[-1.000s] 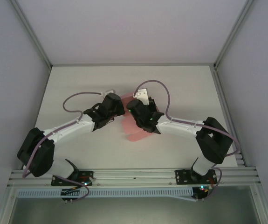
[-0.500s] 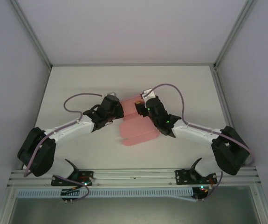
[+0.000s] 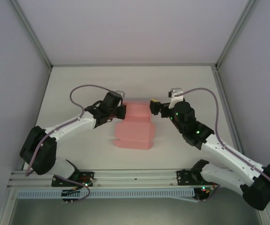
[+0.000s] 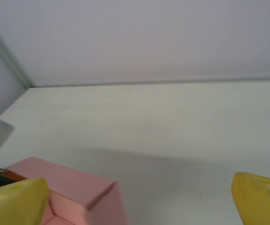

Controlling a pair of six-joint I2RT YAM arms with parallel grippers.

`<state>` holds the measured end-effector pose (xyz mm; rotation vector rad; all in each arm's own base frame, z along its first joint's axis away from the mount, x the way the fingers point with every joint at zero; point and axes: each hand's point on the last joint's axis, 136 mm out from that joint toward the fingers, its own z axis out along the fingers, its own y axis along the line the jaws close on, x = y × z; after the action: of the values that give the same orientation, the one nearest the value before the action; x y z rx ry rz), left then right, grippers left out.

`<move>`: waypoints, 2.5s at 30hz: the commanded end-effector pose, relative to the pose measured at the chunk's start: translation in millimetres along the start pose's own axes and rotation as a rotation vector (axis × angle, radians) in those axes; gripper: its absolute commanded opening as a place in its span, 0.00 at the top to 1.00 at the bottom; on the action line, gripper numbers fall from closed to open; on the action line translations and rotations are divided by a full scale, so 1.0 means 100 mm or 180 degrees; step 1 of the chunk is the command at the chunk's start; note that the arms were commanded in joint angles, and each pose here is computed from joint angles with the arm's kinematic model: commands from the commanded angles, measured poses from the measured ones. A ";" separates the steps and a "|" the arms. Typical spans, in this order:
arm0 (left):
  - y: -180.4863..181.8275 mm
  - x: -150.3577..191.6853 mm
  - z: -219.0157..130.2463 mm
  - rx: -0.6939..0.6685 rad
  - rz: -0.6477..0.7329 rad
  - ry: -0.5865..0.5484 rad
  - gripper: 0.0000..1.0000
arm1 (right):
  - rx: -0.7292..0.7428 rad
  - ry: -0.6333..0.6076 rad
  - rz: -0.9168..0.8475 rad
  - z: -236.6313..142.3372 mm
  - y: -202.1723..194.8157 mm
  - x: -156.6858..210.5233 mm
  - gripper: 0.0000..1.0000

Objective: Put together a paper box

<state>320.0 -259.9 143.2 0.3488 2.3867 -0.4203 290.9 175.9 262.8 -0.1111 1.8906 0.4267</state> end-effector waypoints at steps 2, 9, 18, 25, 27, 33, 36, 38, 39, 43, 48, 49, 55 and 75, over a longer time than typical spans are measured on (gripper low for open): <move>-0.06 -0.03 0.00 0.0096 0.1026 0.0434 1.00 | 0.0812 0.0411 0.0334 -0.25 -0.61 0.36 0.00; -0.19 -0.09 0.01 0.0384 0.2746 0.0968 1.00 | 0.1007 0.0493 0.0585 -0.58 -0.93 0.59 0.00; -0.09 0.00 0.16 -0.0316 0.4262 0.2073 1.00 | 0.1072 0.0448 0.0760 -0.77 -1.09 0.80 0.00; -0.09 0.09 0.49 -0.0771 0.4775 0.2194 1.00 | 0.1017 0.0591 0.0817 -0.74 -1.06 0.92 0.00; -0.08 0.11 0.61 -0.0935 0.4849 0.2200 1.00 | 0.1004 0.0621 0.0846 -0.74 -1.05 0.95 0.00; -0.17 0.33 0.86 -0.0888 0.5006 0.2319 1.00 | 0.1020 0.0673 0.0860 -0.76 -1.07 1.00 0.00; -0.19 0.39 0.94 -0.0858 0.5048 0.2359 1.00 | 0.1018 0.0676 0.0875 -0.76 -1.07 1.02 0.00; -0.19 0.41 0.98 -0.0859 0.5046 0.2350 0.93 | 0.1011 0.0692 0.0875 -0.75 -1.07 1.05 0.00; -0.19 0.40 0.99 -0.0871 0.5029 0.2331 0.89 | 0.0996 0.0701 0.0861 -0.75 -1.06 1.06 0.00; -0.30 0.31 0.94 -0.0782 0.4921 0.2185 0.64 | 0.0928 0.0665 0.0811 -0.78 -1.04 1.02 0.00; -0.44 0.12 0.72 -0.0660 0.4813 0.1951 0.43 | 0.0936 0.0601 0.0787 -0.79 -1.05 0.97 0.00; -0.47 0.10 0.67 -0.0608 0.4788 0.1901 0.41 | 0.0923 0.0575 0.0782 -0.79 -1.04 0.95 0.00; -0.69 -0.22 0.27 -0.0303 0.4378 0.1295 0.00 | 0.0556 0.0511 0.0668 -0.71 -0.84 0.81 0.00; 1.20 -0.34 -1.55 -0.0621 -0.1213 -0.1475 0.00 | -0.1096 0.1738 -0.0641 0.75 0.55 1.15 0.11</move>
<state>300.6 -105.8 249.3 -0.0469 2.0446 -0.2748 294.8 238.0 148.2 -0.5302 2.3274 0.5929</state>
